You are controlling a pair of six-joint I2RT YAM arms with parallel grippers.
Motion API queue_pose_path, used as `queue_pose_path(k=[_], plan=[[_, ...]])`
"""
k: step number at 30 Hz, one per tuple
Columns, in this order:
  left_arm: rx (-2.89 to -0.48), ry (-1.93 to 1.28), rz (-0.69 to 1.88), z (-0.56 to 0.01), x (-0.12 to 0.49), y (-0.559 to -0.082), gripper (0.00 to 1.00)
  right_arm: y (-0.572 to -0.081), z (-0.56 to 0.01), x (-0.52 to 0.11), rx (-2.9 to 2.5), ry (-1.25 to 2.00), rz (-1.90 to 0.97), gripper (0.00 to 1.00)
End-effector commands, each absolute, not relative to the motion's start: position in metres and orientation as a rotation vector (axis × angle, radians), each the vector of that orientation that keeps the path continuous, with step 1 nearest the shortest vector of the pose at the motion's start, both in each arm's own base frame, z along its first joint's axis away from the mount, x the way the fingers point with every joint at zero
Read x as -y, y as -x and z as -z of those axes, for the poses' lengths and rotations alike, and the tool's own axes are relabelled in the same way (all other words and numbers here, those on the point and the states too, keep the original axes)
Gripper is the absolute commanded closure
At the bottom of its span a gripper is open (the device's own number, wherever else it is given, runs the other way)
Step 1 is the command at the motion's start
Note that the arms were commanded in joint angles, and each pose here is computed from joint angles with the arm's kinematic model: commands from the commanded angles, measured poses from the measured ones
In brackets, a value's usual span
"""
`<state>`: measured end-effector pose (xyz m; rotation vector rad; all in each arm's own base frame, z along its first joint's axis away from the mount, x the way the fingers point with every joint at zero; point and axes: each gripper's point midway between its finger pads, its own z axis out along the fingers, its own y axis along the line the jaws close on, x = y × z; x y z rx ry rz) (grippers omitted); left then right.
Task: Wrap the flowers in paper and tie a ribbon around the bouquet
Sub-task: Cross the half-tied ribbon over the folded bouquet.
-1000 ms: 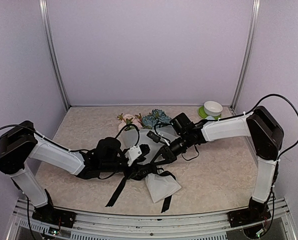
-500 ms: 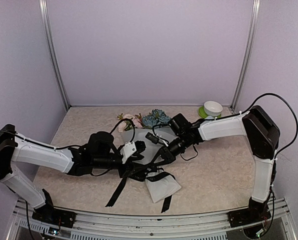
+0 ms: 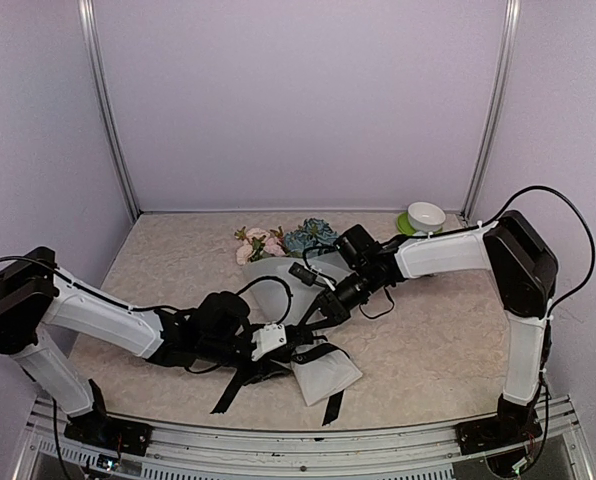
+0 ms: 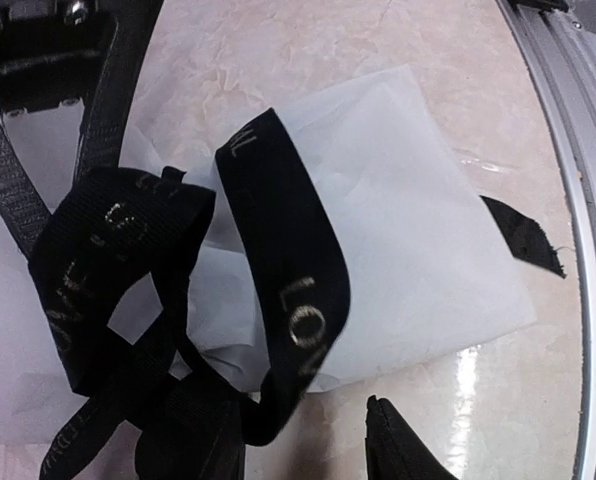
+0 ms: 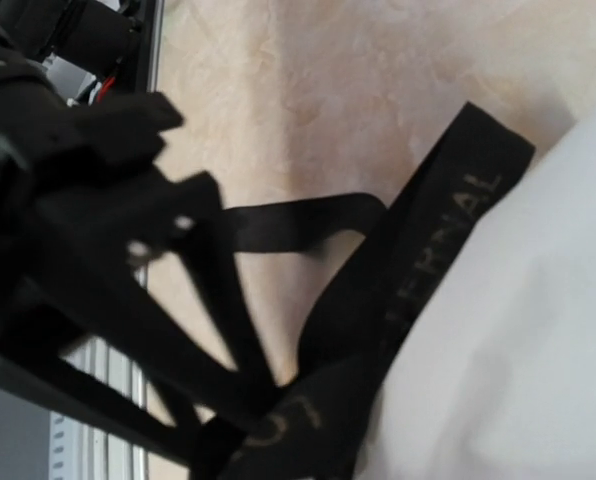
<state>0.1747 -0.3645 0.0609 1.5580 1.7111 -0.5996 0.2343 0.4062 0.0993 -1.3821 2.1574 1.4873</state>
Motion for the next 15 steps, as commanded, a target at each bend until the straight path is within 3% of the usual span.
queue_pose_path(k=[1,4,11,15], plan=[[-1.727,-1.519,0.520,-0.061,0.377,-0.199,0.63,-0.230,-0.095,-0.408,-2.161,1.410,-1.518,0.87],[-1.720,-1.487,0.559,-0.068,0.379,-0.201,0.75,-0.227,-0.096,-0.408,-2.156,1.416,-1.534,0.87],[-1.689,-1.399,0.695,-0.086,0.368,-0.201,0.90,-0.218,-0.098,-0.411,-2.124,1.438,-1.647,0.87],[-1.718,-1.347,0.699,-0.088,0.364,-0.211,0.91,-0.215,-0.095,-0.414,-2.127,1.455,-1.657,0.87]])
